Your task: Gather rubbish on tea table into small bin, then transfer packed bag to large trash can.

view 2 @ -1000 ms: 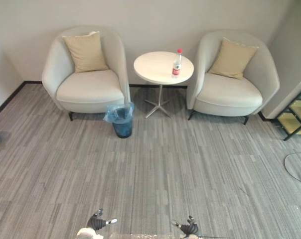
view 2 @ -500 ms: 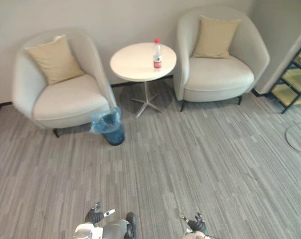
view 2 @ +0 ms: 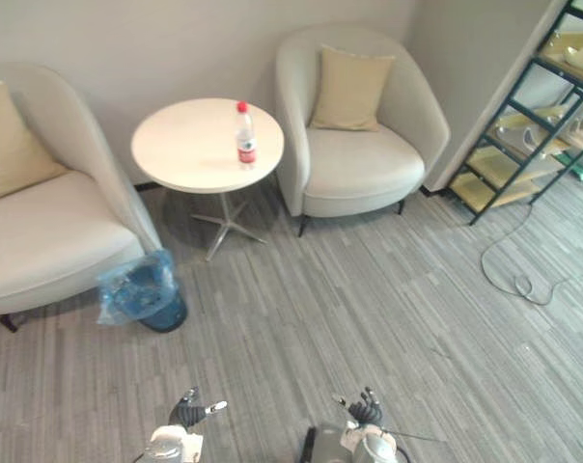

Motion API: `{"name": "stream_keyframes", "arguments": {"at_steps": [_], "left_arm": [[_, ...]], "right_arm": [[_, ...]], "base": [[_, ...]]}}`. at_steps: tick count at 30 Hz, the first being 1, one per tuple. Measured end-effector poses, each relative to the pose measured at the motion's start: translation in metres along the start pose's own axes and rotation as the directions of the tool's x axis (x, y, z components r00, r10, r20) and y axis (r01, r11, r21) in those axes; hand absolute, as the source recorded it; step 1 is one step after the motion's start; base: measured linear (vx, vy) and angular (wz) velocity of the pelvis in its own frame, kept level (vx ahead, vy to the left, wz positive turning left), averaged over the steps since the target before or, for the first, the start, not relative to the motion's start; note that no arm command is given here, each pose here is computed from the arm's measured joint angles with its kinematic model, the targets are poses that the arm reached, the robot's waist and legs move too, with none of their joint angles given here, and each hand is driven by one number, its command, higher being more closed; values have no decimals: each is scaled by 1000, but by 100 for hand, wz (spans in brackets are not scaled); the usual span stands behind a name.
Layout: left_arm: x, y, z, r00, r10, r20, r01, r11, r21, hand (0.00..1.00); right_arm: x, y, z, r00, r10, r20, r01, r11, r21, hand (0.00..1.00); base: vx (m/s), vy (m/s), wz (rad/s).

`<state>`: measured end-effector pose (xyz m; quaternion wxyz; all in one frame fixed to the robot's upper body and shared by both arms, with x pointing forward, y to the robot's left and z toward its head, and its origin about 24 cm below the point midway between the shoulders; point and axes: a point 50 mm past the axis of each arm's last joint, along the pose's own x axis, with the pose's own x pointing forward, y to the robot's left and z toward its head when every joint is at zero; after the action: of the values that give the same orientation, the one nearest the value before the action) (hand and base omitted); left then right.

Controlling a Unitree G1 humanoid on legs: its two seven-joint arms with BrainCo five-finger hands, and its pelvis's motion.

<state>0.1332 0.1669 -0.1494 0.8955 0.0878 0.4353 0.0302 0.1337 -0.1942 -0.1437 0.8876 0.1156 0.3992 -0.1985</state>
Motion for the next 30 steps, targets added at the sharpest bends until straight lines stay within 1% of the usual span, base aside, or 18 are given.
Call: {"name": "stream_keyframes", "arguments": {"at_steps": [1, 3, 4, 5, 10, 12, 15, 18, 21, 23, 25, 30], "left_arm": [[0, -11, 1, 1000, -22, -8, 22, 1000, -17, 0], [0, -19, 6, 999, -41, 3, 41, 999, -25, 0], [1, -20, 7, 999, -41, 7, 41, 999, -31, 0], [2, -24, 12, 999, -40, 15, 41, 996, -78, 0], [0, -25, 23, 996, -33, 77, 42, 993, -111, 0], [0, -28, 26, 995, -44, 91, 53, 994, -101, 0], [0, -30, 27, 993, -61, 99, 69, 995, -73, 0], [2, -20, 26, 995, -45, 94, 50, 997, -53, 0], [2, -21, 24, 995, -52, 84, 56, 997, -49, 0], [2, -18, 18, 996, -64, 61, 64, 998, 1, 0], [2, -13, 12, 998, -57, 39, 57, 998, 17, 0], [1, -9, 7, 999, -39, 19, 39, 999, 5, 0]], "right_arm": [[1, -13, 4, 1000, -25, 4, 25, 999, -22, 0], [2, -17, 7, 999, -37, 13, 38, 999, -19, 0], [2, -17, 6, 999, -37, 13, 37, 999, -16, 0], [1, -15, 5, 999, -34, 7, 34, 999, -13, 0], [0, -1, 0, 1000, -19, -1, 19, 1000, 23, 0], [2, 3, 6, 1000, -8, 13, 8, 1000, 24, 0], [1, -1, 2, 1000, -18, -2, 18, 1000, 15, 0], [1, 9, -1, 1000, 15, -11, -15, 1000, -4, 0], [0, 8, -4, 1000, 19, -23, -19, 999, -28, 0], [-3, 8, -10, 999, 30, -33, -31, 999, -32, 0], [-4, 4, -13, 999, 23, -43, -25, 999, -40, 0], [-2, 2, -4, 1000, 24, -10, -25, 999, -48, 0]], "base": [[510, -266, 39], [481, -284, 39], [531, -345, 48], [428, -267, 33], [325, -157, 12], [258, -3, 11], [345, 95, -6], [379, 94, -3], [392, 174, 10], [306, 100, 45], [478, 19, 67], [407, -87, 75]]}}
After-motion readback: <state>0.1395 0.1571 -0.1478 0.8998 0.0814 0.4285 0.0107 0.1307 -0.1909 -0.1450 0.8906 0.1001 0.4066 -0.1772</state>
